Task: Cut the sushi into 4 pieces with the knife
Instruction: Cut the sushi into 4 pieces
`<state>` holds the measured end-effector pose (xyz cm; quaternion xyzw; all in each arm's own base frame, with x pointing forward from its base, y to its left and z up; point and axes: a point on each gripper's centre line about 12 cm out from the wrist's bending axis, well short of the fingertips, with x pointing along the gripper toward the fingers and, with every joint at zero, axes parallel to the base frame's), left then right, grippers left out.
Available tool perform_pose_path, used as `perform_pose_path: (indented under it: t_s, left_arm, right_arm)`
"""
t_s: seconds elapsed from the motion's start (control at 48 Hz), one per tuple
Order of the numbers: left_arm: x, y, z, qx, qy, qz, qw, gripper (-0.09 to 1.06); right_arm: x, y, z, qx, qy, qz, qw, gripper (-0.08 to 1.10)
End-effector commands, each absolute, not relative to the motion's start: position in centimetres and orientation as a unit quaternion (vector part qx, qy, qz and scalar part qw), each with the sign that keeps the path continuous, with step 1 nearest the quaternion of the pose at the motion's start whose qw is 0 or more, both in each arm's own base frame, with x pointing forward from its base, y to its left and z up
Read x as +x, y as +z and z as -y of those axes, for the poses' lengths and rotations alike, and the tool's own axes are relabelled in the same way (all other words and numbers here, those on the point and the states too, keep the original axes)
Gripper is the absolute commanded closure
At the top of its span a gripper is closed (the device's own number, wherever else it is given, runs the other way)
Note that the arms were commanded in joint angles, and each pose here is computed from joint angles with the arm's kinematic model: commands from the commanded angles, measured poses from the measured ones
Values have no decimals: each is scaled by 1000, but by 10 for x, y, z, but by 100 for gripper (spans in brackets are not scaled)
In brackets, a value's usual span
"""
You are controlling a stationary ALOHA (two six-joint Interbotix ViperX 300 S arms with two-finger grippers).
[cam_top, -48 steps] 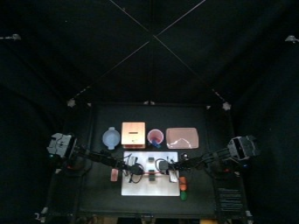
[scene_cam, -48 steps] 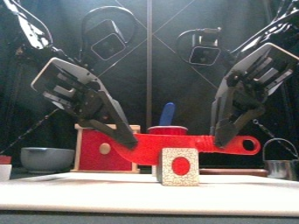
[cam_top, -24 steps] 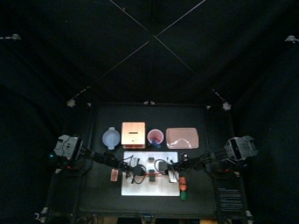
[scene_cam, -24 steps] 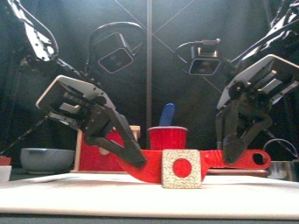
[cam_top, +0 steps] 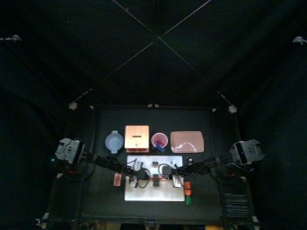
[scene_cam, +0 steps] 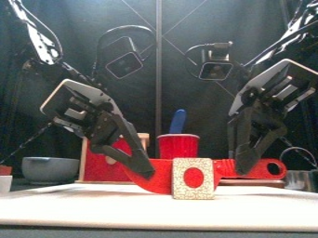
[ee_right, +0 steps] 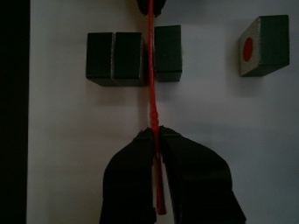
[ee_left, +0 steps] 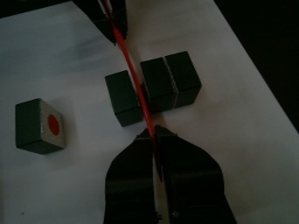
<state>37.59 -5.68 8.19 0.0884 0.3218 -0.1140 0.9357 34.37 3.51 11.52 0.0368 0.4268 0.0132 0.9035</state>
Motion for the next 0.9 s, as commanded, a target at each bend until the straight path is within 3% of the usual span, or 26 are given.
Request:
perform_pose_path:
  t_s: [0.021, 0.333, 0.5, 0.75, 0.896]
  left_arm:
    - [379, 90, 49, 101, -112, -312, 938, 70]
    - [380, 99, 38, 105, -102, -302, 942, 70]
    - [380, 118, 41, 112, -107, -278, 948, 70]
    - [374, 149, 61, 120, -130, -237, 955, 70]
    - [370, 152, 76, 123, -148, -232, 954, 70]
  right_arm:
    - [356, 132, -14, 39, -8, -399, 916, 90]
    - [359, 145, -8, 31, -13, -389, 921, 90]
    - [354, 166, -7, 30, -17, -376, 926, 90]
    - [343, 197, -24, 32, 5, -340, 940, 90]
    - [338, 197, -38, 35, 22, -340, 940, 90]
